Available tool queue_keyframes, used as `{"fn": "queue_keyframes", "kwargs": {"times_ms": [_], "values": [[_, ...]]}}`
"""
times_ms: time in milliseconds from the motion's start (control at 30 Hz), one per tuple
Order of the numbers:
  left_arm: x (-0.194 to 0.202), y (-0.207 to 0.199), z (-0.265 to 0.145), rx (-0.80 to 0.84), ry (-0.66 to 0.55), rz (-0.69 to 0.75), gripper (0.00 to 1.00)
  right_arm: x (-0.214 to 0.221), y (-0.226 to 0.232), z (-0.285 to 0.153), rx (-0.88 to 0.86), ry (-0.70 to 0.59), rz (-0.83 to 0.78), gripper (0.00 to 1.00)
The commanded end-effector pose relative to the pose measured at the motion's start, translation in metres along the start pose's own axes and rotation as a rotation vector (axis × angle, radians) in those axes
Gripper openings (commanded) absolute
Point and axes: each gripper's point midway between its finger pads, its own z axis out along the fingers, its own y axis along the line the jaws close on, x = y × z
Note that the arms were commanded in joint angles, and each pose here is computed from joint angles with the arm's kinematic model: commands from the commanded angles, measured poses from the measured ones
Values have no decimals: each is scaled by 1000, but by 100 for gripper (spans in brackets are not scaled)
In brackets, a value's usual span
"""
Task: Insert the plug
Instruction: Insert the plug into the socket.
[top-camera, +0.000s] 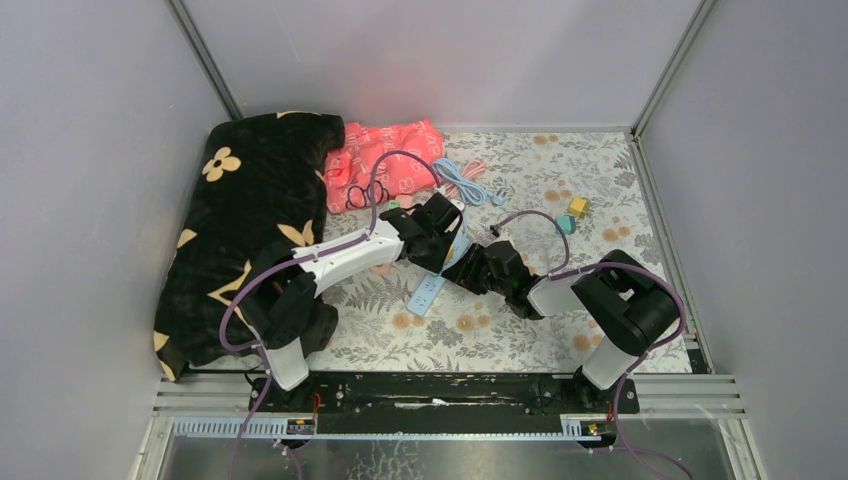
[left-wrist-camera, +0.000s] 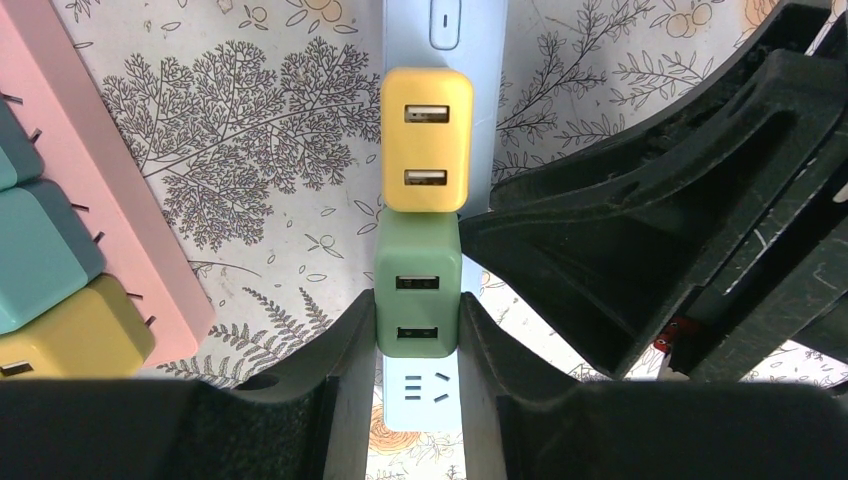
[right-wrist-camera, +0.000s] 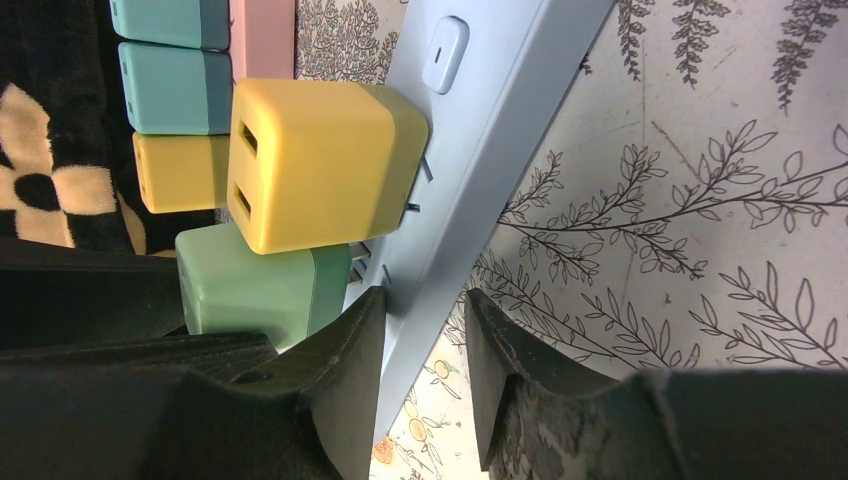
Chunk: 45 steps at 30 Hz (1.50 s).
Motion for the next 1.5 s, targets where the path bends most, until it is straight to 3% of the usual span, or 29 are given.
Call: {"fn": "queue_keyframes", "kwargs": {"times_ms": [0, 1033, 1467], "values": [[7, -10, 5, 25, 39, 21, 0, 9, -14, 1, 42, 35, -1, 41], [35, -7, 34, 4, 120, 30, 0, 6, -25, -3, 82, 8, -10, 41], [48, 0, 43, -28, 151, 27, 0, 8, -31, -6, 90, 3, 30, 30]]}}
